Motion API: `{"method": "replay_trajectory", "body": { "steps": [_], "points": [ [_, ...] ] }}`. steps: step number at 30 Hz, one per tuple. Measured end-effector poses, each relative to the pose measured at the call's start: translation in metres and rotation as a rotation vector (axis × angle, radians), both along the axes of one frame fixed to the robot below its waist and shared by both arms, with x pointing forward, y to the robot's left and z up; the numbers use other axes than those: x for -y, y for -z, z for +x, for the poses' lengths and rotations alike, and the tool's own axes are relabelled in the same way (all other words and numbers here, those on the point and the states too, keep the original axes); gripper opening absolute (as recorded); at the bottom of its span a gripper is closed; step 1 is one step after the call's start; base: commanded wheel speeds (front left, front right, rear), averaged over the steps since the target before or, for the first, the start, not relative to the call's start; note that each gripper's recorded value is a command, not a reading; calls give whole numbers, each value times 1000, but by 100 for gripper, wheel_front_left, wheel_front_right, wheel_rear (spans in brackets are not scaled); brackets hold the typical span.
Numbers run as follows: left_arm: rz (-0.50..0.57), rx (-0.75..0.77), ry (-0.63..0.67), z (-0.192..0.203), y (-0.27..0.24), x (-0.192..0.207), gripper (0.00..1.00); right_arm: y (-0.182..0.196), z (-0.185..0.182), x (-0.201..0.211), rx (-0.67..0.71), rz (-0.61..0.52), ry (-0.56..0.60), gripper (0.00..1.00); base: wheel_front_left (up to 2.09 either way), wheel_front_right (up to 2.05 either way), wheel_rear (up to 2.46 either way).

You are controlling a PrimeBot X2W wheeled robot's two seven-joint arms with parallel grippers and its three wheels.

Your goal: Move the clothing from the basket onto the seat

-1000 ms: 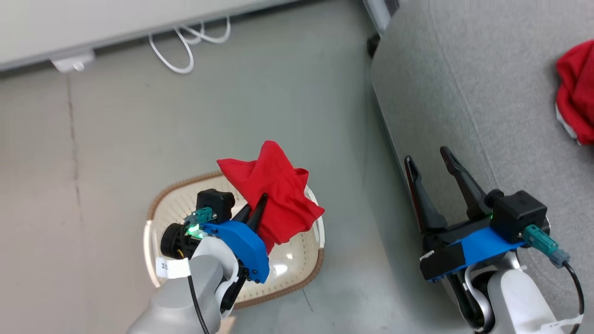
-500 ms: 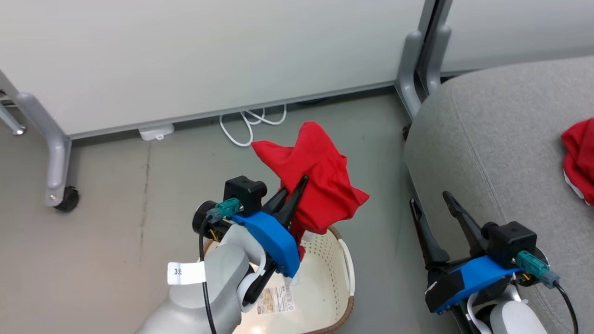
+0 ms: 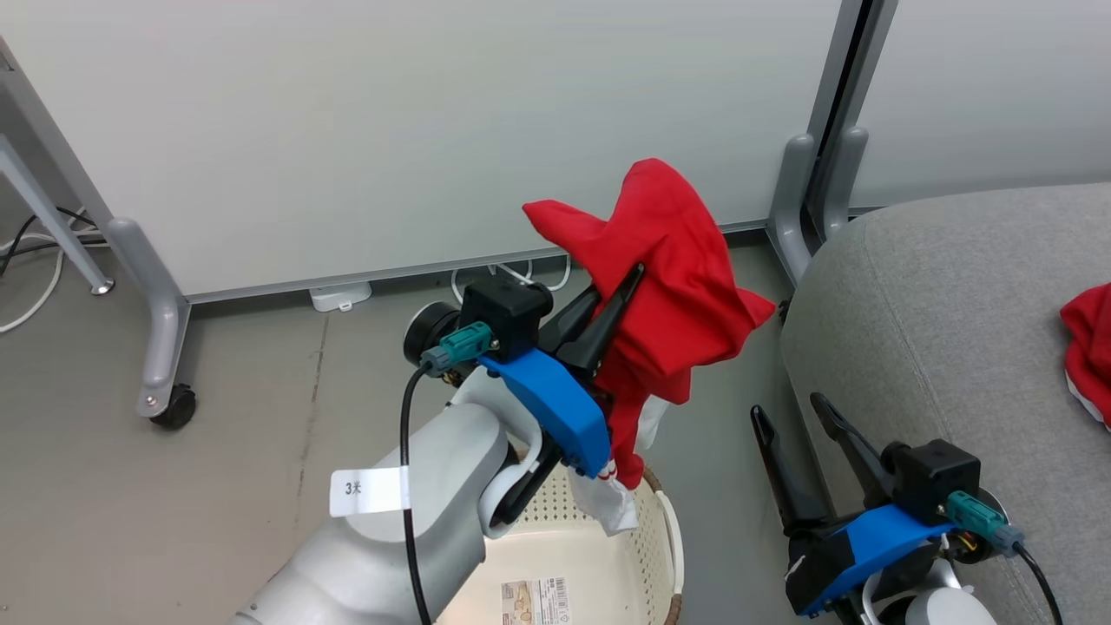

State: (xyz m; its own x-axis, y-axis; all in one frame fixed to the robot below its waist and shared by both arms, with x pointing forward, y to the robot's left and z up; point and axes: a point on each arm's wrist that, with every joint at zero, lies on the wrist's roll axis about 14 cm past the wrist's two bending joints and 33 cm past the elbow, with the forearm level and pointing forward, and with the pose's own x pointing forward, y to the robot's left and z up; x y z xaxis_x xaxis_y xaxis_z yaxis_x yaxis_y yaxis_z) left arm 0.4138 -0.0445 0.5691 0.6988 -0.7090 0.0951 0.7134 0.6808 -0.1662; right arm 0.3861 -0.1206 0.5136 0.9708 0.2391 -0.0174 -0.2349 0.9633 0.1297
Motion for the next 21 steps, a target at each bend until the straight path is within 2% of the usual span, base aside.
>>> {"method": "replay_trajectory", "body": {
  "steps": [7,21],
  "points": [
    [-12,34,16,1,-13,6,0,2,1,-4,-10,1,-12,100,0,0,0],
    [1,11,46,-1,-2,15,0,7,6,-18,-30,-13,-55,100,0,0,0]
  ]
}}
